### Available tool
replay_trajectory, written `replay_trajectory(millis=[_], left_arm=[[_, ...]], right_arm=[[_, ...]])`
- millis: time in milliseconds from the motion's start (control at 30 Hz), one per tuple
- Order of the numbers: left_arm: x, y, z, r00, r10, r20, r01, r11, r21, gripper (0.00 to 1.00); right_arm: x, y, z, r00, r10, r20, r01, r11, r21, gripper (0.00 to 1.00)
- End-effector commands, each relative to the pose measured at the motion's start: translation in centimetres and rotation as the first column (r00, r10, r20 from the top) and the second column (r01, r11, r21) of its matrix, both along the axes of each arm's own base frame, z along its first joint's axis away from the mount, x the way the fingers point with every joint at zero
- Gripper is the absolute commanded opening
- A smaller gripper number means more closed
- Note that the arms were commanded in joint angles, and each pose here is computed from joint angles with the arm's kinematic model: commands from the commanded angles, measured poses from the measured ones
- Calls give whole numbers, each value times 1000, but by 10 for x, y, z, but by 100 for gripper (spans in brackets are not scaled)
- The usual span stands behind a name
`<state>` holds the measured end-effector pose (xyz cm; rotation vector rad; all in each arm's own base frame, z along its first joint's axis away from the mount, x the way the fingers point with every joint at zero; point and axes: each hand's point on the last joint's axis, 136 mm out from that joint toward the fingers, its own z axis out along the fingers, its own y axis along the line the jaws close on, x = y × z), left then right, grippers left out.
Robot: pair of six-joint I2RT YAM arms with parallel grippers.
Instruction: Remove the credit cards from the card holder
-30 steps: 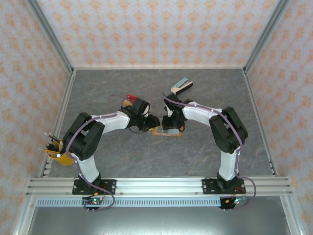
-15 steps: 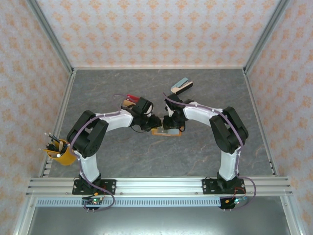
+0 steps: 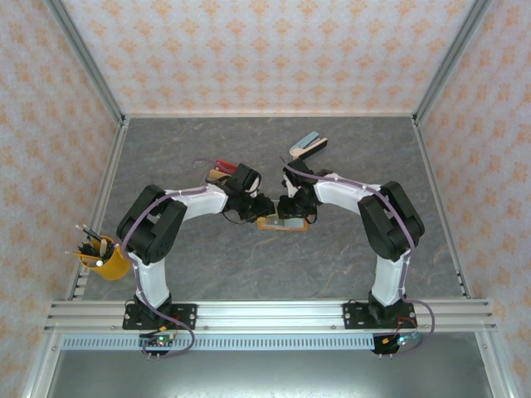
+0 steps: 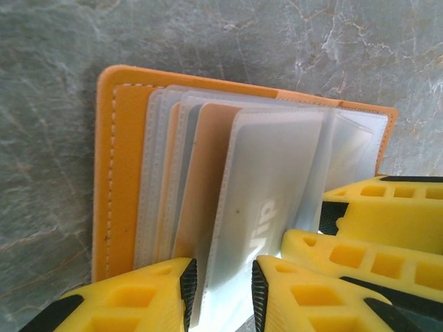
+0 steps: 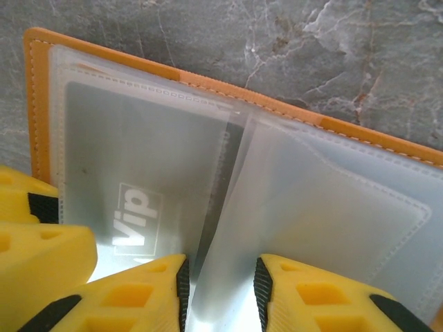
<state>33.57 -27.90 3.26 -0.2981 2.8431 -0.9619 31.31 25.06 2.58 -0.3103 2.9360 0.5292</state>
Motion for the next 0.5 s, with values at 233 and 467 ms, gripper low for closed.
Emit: replay_trajectory(millis=[233,467], left_arm=[[-5,1,-1,999,-37,-2,37,999,13,21],[-8,21,11,998,-48,34,45,994,102,10]], right_arm=[[-18,-13,-10,997,-21,-74,19,1000,-19,34],[-8,-2,40,998,-56,17,54,995,88,42]])
